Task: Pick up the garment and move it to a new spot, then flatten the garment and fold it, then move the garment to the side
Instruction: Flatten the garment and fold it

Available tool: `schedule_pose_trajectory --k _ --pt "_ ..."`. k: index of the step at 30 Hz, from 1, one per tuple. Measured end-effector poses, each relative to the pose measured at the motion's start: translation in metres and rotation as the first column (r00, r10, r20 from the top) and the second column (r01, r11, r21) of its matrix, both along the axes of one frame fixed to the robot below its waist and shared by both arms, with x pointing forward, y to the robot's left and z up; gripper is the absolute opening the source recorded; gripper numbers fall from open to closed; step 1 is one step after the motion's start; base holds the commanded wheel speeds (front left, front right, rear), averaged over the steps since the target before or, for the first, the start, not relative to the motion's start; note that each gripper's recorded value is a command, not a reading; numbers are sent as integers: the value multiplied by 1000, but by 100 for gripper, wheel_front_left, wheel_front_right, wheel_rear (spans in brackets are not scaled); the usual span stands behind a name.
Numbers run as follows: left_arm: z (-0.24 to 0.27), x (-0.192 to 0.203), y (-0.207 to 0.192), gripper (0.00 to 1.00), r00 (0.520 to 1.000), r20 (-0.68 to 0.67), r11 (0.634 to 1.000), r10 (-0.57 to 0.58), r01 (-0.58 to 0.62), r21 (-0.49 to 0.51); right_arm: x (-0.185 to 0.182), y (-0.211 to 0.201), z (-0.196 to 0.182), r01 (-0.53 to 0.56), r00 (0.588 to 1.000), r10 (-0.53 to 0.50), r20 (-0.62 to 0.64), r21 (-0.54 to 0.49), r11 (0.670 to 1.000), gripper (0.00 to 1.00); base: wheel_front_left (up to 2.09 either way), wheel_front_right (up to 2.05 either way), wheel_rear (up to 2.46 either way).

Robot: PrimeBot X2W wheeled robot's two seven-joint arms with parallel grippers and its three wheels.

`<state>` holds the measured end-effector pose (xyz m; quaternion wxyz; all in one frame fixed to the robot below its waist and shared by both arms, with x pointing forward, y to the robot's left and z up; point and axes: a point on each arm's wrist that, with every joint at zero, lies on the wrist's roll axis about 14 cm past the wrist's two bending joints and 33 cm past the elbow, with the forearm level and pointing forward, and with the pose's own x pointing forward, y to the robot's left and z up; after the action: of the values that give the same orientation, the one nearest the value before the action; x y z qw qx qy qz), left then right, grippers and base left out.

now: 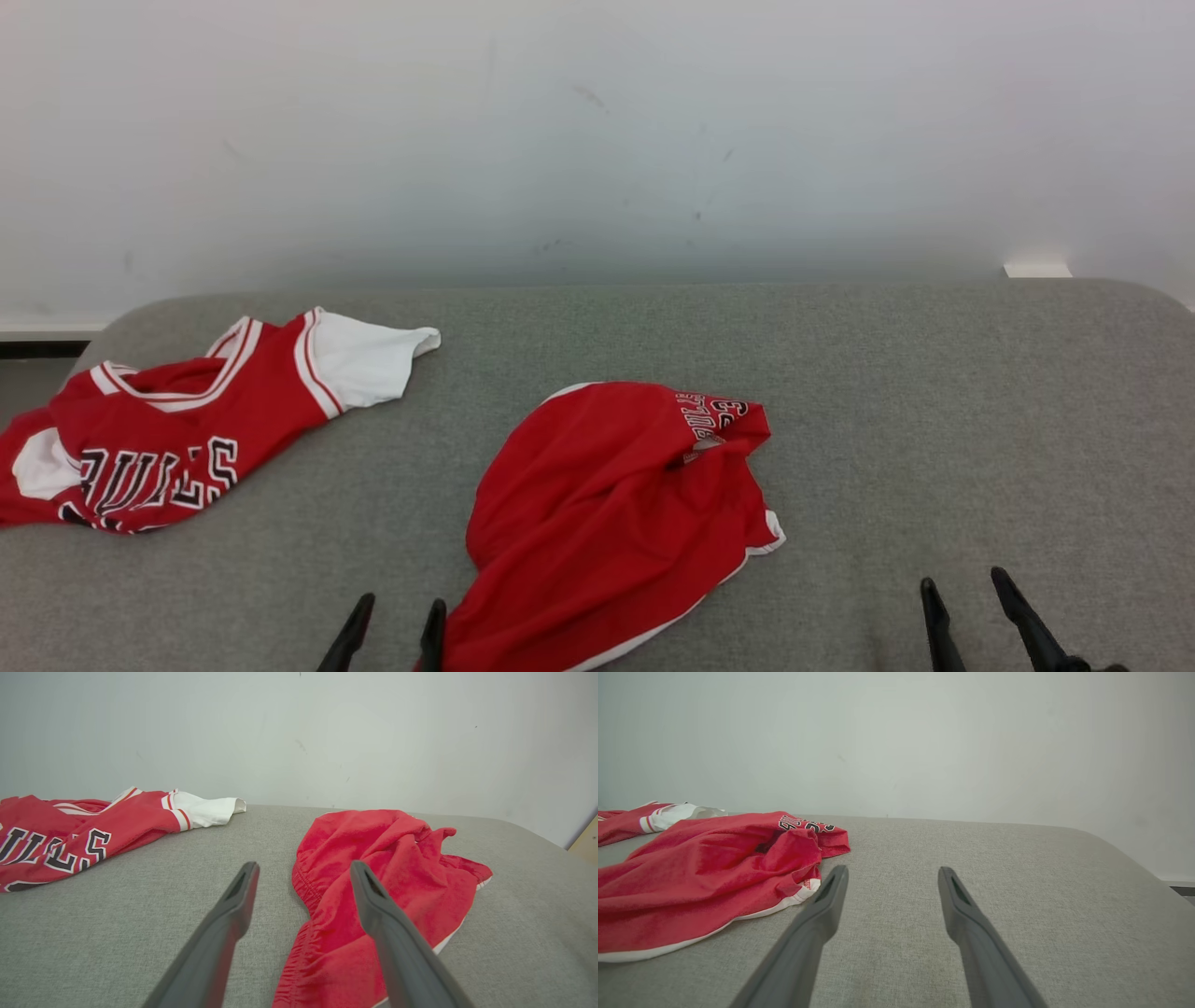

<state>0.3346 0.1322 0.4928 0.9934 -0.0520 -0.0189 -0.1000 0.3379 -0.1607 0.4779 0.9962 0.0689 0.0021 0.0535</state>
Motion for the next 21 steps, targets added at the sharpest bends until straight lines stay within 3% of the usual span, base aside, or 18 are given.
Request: schedule_pose_trajectory --k 5,8,12,16,21 --pt "-4 -2 -3 100 999 -13 1000 -30 31 7 16 11 20 -94 993 99 59 -85 992 100 0 0 0" --pt "-20 -8 -5 100 990 -107 995 -95 98 22 26 21 22 -196 977 209 48 -193 961 100 0 0 0" --pt "-27 -16 -4 100 956 -233 982 -176 187 26 43 47 17 -363 929 368 -46 -317 876 100 0 0 0" --pt "-29 -20 1 100 922 -328 977 -204 211 -14 55 72 -1 -506 862 473 -185 -388 770 100 0 0 0" --pt "-45 -28 -1 100 874 -427 971 -233 229 -62 62 97 -36 -627 778 530 -338 -363 690 100 0 0 0"
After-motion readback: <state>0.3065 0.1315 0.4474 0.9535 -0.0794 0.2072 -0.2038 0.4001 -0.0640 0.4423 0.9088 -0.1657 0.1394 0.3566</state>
